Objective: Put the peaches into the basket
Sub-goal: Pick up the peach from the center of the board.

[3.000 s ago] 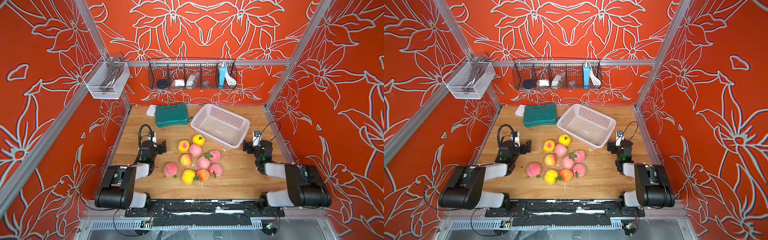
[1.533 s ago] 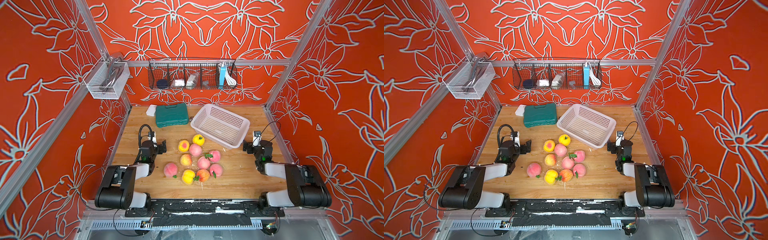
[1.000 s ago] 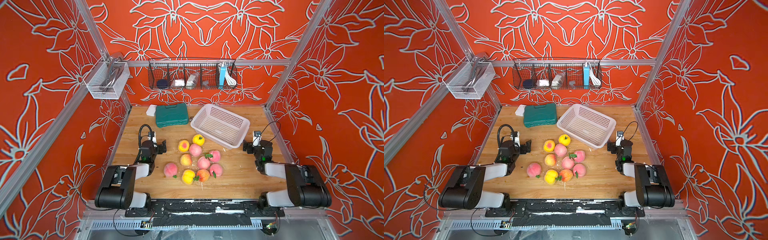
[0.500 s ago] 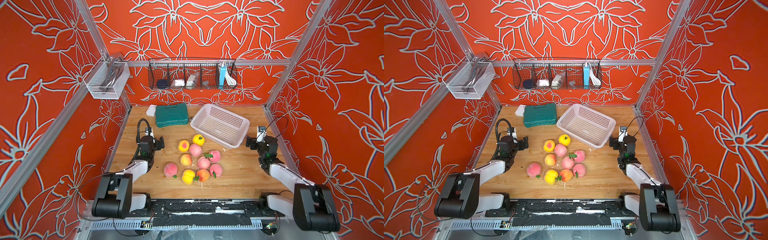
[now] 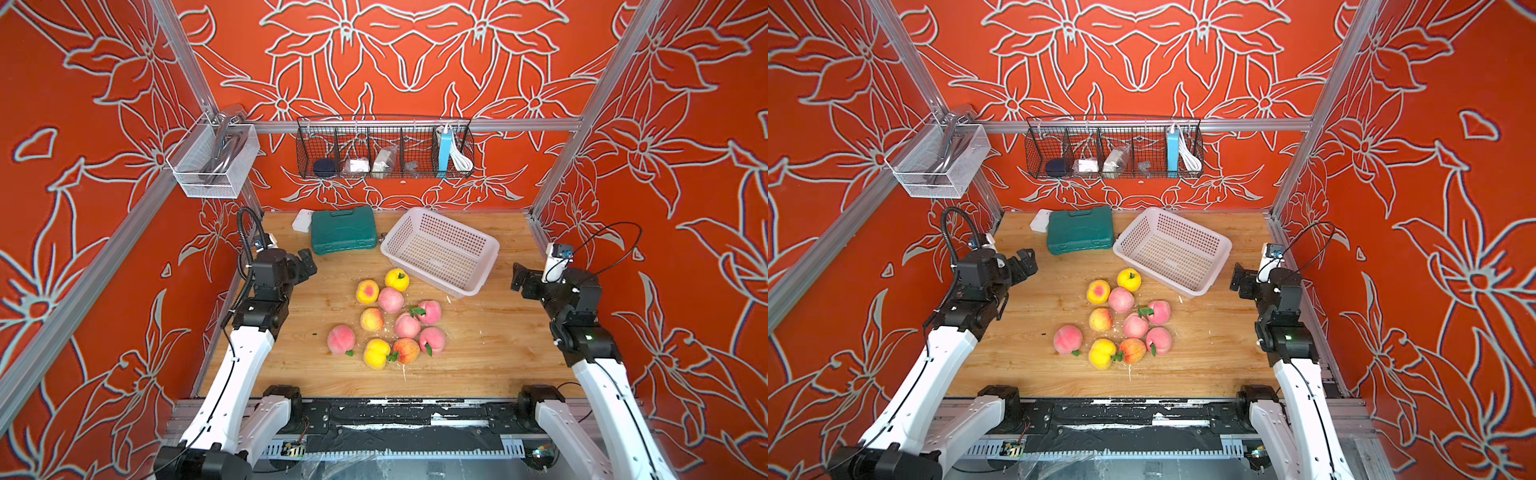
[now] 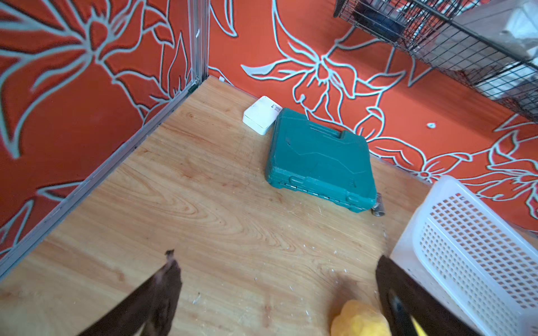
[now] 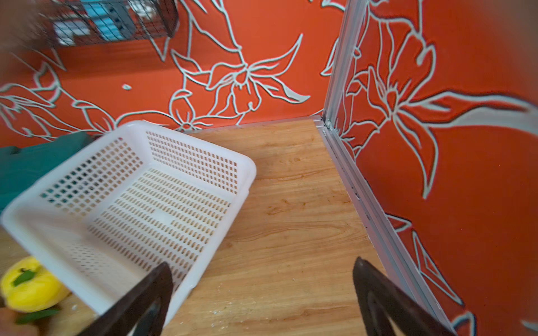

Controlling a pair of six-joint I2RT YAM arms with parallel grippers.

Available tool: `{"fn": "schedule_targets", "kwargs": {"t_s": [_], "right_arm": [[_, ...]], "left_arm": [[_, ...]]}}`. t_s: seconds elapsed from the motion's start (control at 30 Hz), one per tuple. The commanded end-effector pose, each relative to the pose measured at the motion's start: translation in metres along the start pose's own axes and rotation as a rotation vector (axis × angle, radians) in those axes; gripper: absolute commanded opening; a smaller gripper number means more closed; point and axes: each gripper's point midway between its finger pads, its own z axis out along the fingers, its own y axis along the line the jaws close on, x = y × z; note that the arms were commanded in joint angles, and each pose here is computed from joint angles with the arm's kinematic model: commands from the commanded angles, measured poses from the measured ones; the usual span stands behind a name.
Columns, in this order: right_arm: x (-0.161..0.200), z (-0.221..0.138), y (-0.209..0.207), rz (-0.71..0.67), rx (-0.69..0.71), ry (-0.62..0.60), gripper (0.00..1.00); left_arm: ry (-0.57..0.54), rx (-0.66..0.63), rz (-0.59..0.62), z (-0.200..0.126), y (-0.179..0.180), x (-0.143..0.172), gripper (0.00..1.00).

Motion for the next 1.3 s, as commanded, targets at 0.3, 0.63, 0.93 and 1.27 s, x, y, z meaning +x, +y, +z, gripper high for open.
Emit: {"fn": "schedule_targets", "kwargs": {"t_s": [0.3, 0.63, 0.93, 1.27], "right_arm": [[0.055, -0.061, 0.064, 0.060, -0.306, 0.337, 0.99], [0.085, -0.071, 0.102, -0.026, -0.352, 0.419, 0.99], [0.137, -0.063, 0.138, -0.171, -0.377, 0.502, 0.99], [0.182, -0.061, 0.165, -0.150, -0.501, 0.557, 0.99]], "left_arm": [[0.507, 0.225, -0.013, -0.068, -0.037, 0.108, 0.98], [0.652, 0.341, 0.106, -0.098, -0.070, 0.164, 0.98], [0.694, 0.429, 0.185, -0.111, -0.088, 0.184, 0.98], [0.787, 0.526, 0.199, -0.113, -0.108, 0.217, 0.98]]}}
